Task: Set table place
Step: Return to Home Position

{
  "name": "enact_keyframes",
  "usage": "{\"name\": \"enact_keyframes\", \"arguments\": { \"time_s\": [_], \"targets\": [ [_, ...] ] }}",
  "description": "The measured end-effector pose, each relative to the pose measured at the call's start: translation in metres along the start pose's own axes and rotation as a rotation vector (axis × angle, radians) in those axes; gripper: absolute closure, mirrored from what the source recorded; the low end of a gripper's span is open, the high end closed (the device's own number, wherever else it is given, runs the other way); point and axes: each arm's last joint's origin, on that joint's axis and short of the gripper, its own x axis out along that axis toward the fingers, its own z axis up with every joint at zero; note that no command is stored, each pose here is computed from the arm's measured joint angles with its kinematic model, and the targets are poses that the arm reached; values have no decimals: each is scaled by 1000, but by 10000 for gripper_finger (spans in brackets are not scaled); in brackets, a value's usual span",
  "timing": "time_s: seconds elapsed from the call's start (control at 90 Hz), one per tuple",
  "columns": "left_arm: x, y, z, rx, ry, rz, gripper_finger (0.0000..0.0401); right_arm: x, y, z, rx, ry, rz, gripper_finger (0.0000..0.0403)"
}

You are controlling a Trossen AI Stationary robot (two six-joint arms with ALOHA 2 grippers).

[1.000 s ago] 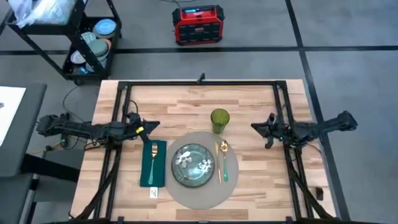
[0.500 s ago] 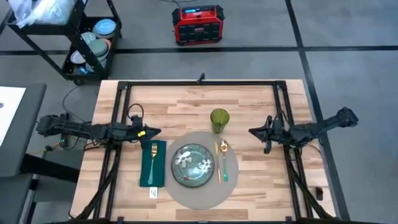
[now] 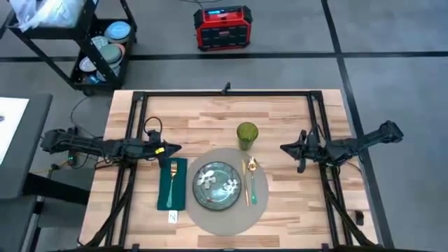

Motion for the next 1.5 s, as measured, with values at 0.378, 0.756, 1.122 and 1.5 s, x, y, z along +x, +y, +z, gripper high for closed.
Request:
{"name": "enact_keyframes", "arguments": {
  "time_s": [0.378,0.756,1.122,1.5],
  "targets": [
    [0,0,0,0,0,1,401,0,0,0,-1,2,0,403],
    [0,0,0,0,0,1,401,0,0,0,-1,2,0,403],
    [0,0,0,0,0,1,401,0,0,-1,-2,3,0,403],
    [0,0,0,0,0,1,401,0,0,-1,-2,3,0,403]
  ]
}}
